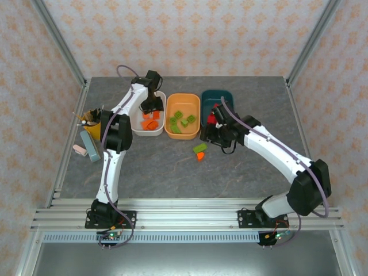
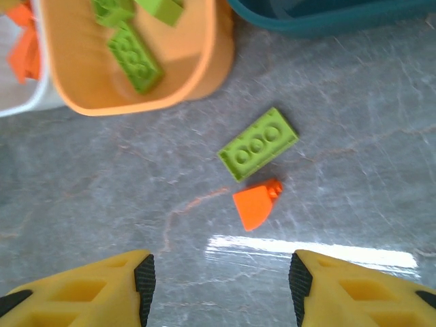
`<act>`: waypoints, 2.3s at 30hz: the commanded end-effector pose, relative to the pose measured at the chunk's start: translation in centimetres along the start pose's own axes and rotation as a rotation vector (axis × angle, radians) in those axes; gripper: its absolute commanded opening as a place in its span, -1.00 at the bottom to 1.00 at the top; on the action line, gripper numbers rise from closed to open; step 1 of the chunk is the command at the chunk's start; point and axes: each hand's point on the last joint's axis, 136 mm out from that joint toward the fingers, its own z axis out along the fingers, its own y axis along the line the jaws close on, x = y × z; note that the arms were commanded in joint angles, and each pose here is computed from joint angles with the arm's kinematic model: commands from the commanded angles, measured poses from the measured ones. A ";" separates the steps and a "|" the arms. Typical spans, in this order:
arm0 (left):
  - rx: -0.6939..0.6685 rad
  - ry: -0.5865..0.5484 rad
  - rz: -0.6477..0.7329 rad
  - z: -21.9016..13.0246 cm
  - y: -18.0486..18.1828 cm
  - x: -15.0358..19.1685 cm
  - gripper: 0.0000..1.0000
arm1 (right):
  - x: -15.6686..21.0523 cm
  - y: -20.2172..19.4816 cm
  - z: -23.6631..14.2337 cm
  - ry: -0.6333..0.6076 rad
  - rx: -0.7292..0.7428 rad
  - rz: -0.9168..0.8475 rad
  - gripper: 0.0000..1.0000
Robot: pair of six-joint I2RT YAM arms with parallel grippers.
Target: Sort the legos into containers by color
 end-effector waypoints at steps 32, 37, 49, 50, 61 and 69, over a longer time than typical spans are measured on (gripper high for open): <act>0.154 -0.368 -0.088 -20.4 2.2 16.0 0.29 | -1.2 -3.2 12.4 0.033 0.360 0.515 0.28; 0.161 -0.380 -0.091 -21.1 2.6 16.5 0.29 | -1.0 -3.0 13.3 0.038 0.362 0.520 0.28; 0.167 -0.388 -0.091 -21.3 2.8 17.2 0.28 | 1.8 -4.4 14.0 0.062 0.423 0.566 -0.21; 0.167 -0.389 -0.089 -21.3 2.8 17.2 0.28 | 1.9 -4.6 13.9 0.062 0.426 0.569 -0.25; 0.172 -0.361 -0.037 -20.3 1.4 18.6 0.28 | -0.1 -4.2 11.8 -0.001 0.389 0.531 -0.47; 0.245 -0.316 0.007 -19.3 -0.2 22.2 0.28 | -4.6 -1.0 3.9 -0.195 0.298 0.295 -0.47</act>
